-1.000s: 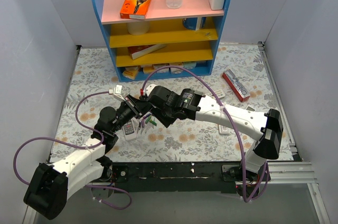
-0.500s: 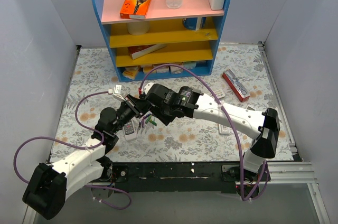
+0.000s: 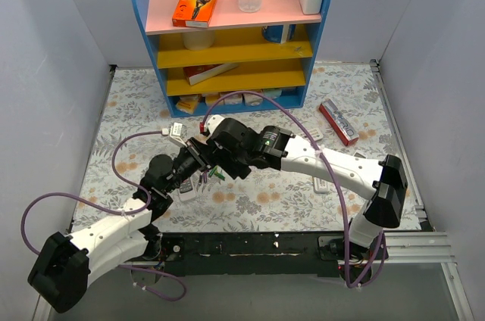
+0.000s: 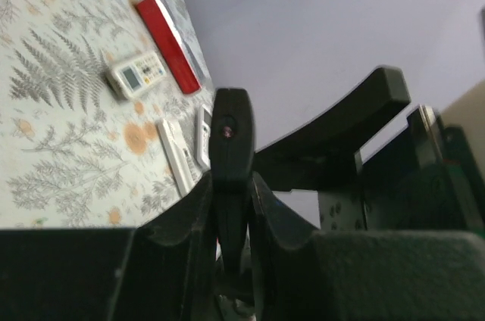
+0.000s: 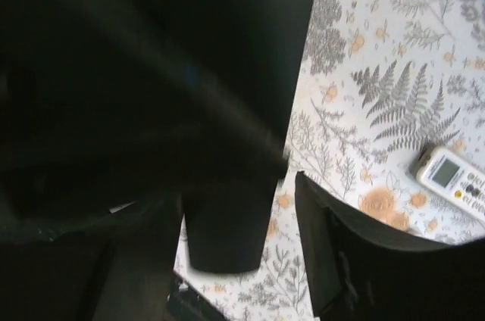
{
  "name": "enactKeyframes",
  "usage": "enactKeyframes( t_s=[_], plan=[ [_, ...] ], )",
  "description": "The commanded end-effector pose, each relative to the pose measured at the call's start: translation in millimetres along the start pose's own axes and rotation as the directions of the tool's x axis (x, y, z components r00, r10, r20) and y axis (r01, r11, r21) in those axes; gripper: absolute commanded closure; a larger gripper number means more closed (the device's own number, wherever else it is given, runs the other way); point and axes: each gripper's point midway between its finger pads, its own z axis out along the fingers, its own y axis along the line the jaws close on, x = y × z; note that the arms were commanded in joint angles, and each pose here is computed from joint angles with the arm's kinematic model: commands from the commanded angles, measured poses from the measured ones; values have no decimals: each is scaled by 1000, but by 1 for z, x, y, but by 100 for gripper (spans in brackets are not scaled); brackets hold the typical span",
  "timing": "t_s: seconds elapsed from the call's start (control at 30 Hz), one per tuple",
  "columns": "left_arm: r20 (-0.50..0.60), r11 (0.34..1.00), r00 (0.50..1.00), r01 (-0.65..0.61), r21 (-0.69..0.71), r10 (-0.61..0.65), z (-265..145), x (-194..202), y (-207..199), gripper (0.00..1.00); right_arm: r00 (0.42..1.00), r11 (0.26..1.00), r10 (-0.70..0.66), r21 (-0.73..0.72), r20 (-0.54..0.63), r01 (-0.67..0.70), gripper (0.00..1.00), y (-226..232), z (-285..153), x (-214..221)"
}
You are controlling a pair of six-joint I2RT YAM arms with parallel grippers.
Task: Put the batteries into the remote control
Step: Place the remote control at the center of the board.
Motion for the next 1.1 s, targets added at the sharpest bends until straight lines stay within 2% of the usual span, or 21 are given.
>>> enactKeyframes(
  t_s=[0.0,0.1,0.27,0.33,0.47,0.53,0.57,0.63,0.67,0.77,0.8,0.87,0.9,0.93,1.03,1.07],
  plan=[
    [-96,997,995,-15,80,23,-1,13,-39,100,951,992,124,-56,285,-112,30,-3,-13,-55],
    [-108,997,994,-11,72,19,2,15,-36,100,945,989,145,-76,293,-129,23,-6,-14,-44],
    [-116,998,993,-2,63,9,7,15,-37,100,945,988,153,-54,288,-143,23,-13,-14,-39],
    [-122,998,992,-8,55,15,9,14,-38,100,948,989,151,-53,281,-142,27,-14,-12,-35],
    [-111,999,994,-16,46,21,9,12,-37,96,956,989,147,-54,253,-137,45,-14,-7,-23],
    [-104,999,994,-18,44,22,9,10,-38,95,962,989,148,-57,232,-138,51,-15,-4,-13],
    [-100,999,995,-18,44,22,9,9,-39,90,964,989,149,-55,221,-140,59,-15,-2,-8],
    [-99,999,995,-24,29,27,10,8,-36,77,963,987,162,-59,218,-152,67,-17,-4,-2],
    [-94,999,995,-34,33,37,10,6,-39,62,967,986,168,-50,191,-161,74,-20,1,10],
    [-71,997,995,-74,-18,72,11,0,-33,39,967,978,209,-16,148,-209,80,-33,8,36],
    [-59,996,994,-90,-22,88,12,-5,-38,24,964,974,225,-5,140,-226,80,-39,8,44],
    [-33,985,992,-123,-124,120,10,-13,-20,11,951,955,291,28,108,-296,80,-55,14,63],
    [-5,981,991,-132,-142,133,9,-21,-25,2,946,947,315,43,75,-319,80,-60,19,82],
    [16,961,988,-148,-234,156,5,-27,-7,2,936,935,346,58,62,-350,80,-66,21,91],
    [42,920,979,-170,-354,197,-8,-41,6,2,895,887,445,138,-5,-440,80,-90,34,136],
    [66,899,970,-190,-395,234,-12,-50,10,2,866,854,501,173,-14,-491,80,-102,37,148]
  ],
)
